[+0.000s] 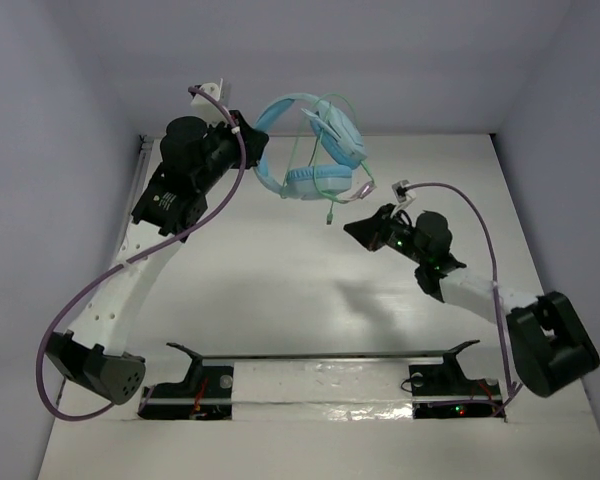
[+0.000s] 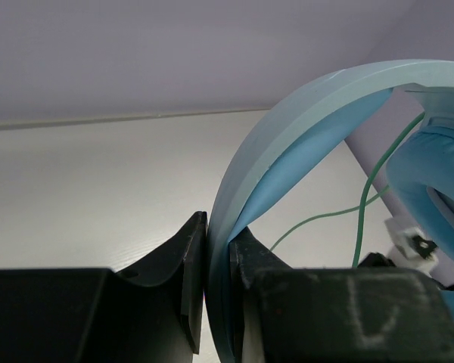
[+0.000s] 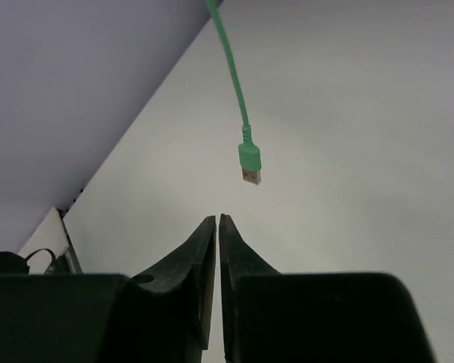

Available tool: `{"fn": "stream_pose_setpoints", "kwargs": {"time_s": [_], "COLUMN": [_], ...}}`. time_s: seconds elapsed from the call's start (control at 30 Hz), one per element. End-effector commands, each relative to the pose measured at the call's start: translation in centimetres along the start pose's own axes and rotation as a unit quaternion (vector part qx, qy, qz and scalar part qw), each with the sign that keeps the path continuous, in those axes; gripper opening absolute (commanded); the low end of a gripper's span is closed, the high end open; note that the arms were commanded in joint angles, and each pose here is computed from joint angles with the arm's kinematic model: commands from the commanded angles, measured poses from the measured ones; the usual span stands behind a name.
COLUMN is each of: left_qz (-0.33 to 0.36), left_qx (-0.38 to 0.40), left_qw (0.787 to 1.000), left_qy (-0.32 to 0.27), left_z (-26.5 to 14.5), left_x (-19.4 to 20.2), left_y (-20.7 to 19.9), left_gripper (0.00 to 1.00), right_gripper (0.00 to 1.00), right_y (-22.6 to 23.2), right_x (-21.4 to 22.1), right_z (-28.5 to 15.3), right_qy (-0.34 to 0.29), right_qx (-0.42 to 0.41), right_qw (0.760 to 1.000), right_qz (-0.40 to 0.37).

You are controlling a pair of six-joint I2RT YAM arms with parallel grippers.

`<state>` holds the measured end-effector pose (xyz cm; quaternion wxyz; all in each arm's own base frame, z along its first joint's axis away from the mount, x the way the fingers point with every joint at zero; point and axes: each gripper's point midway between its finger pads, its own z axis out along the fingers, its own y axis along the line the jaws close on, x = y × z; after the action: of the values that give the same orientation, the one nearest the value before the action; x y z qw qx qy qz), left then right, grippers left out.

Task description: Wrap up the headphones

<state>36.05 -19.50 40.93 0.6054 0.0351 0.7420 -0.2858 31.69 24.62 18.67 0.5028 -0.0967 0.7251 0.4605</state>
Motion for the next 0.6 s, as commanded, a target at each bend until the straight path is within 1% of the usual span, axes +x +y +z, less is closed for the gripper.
{"fn": "stream_pose_setpoints", "kwargs": {"time_s": [0.0, 0.03, 0.1, 0.13, 0.2, 0.27, 0.3, 0.4, 0.43, 0.57], "left_qz": [-0.026, -0.026, -0.025, -0.025, -0.025, -0.024, -0.024, -0.023, -0.023, -0.025], "left_qx": [0.03, 0.029, 0.033, 0.035, 0.039, 0.042, 0.043, 0.044, 0.046, 0.057], "left_qw": [0.996, 0.996, 0.995, 0.995, 0.996, 0.995, 0.996, 0.995, 0.996, 0.995], "left_qy": [-0.086, -0.086, -0.086, -0.085, -0.082, -0.082, -0.081, -0.081, -0.079, -0.082], "left_z": [-1.2, -1.2, -1.5, -1.5, -1.6, -1.8, -1.9, -2.0, -2.0, -2.6], "left_x": [-5.9, -5.8, -5.9, -5.8, -5.7, -5.7, -5.7, -5.9, -5.7, -6.3], "left_y": [-2.3, -2.2, -2.4, -2.5, -2.6, -2.7, -2.8, -2.9, -2.9, -3.5], "left_gripper": [0.0, 0.0, 0.0, 0.0, 0.0, 0.0, 0.0, 0.0, 0.0, 0.0], "right_gripper": [0.13, 0.31, 0.46, 0.54, 0.56, 0.57, 0.58, 0.58, 0.58, 0.58], "right_y": [0.6, 1.2, 1.0, 0.6, 1.8, 1.4, 1.9, 2.0, 1.9, -0.5], "right_x": [-3.2, -4.7, -5.9, -5.8, -6.6, -5.7, -6.8, -6.6, -6.7, -7.8], "right_z": [-1.6, -2.4, -2.8, -2.4, -1.3, 0.1, 0.7, 2.7, 3.2, 4.9], "right_qy": [-0.072, -0.1, -0.122, -0.112, -0.097, -0.064, -0.069, -0.038, -0.039, -0.053], "right_qx": [0.029, 0.035, 0.052, 0.061, 0.029, 0.019, 0.011, -0.013, -0.017, 0.031], "right_qw": [0.997, 0.994, 0.99, 0.991, 0.992, 0.994, 0.993, 0.994, 0.993, 0.991], "right_qz": [-0.025, -0.033, -0.042, -0.049, -0.073, -0.082, -0.091, -0.104, -0.106, -0.117]}}
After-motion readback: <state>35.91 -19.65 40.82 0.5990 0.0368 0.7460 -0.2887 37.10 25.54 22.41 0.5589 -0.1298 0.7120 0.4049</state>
